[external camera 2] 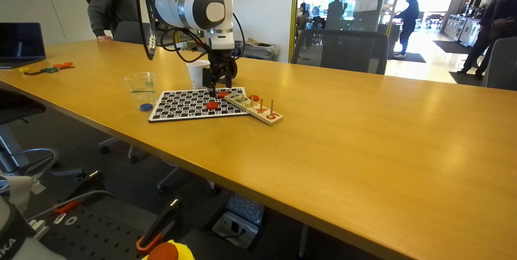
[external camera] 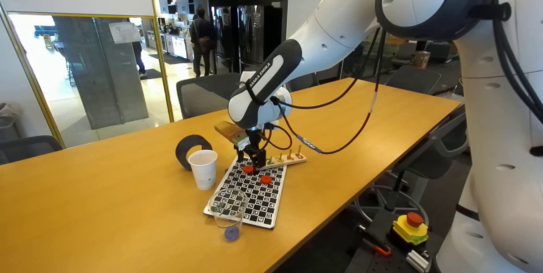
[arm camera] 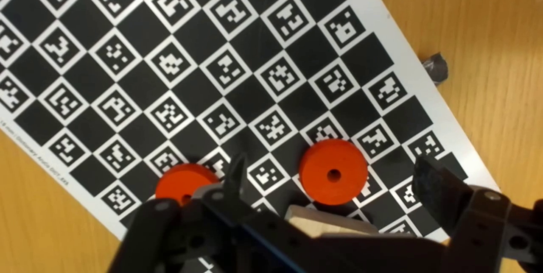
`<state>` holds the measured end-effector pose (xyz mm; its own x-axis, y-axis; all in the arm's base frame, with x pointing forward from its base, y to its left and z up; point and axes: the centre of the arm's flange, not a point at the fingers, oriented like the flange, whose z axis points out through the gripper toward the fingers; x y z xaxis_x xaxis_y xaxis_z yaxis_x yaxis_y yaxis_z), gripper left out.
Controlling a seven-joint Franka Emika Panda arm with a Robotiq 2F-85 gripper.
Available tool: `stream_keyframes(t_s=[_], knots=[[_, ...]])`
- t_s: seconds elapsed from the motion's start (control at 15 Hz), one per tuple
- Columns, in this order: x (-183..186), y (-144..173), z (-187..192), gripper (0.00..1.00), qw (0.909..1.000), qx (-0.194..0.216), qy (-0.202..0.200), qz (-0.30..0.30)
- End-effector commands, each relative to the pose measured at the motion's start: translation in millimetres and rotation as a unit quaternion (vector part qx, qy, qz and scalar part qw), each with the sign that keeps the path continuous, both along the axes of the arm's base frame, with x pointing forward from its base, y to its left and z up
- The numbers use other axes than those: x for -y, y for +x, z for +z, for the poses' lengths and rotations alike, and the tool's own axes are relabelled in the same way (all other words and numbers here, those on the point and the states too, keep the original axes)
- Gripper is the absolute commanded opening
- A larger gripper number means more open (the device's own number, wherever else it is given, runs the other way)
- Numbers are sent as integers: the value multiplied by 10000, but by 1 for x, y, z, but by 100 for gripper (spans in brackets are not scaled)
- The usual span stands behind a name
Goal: Put the orange circles into the white cup and the blue circles into the transparent cup.
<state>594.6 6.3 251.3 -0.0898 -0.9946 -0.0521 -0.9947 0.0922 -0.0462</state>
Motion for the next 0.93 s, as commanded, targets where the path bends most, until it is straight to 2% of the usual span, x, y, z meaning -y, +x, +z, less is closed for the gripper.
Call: stream_keyframes(t_s=[0.0,0.47,0.6,0.73,0.87], knots=[[-1,8,6,74,9999,20,-112,-30],[-1,8,5,20,9999,-21,-138,17],[-1,8,7,17,9999,-10,-139,60],[-5,5,20,17,9988,142,-103,447],[-12,3,40,17,9954,273,-251,881]])
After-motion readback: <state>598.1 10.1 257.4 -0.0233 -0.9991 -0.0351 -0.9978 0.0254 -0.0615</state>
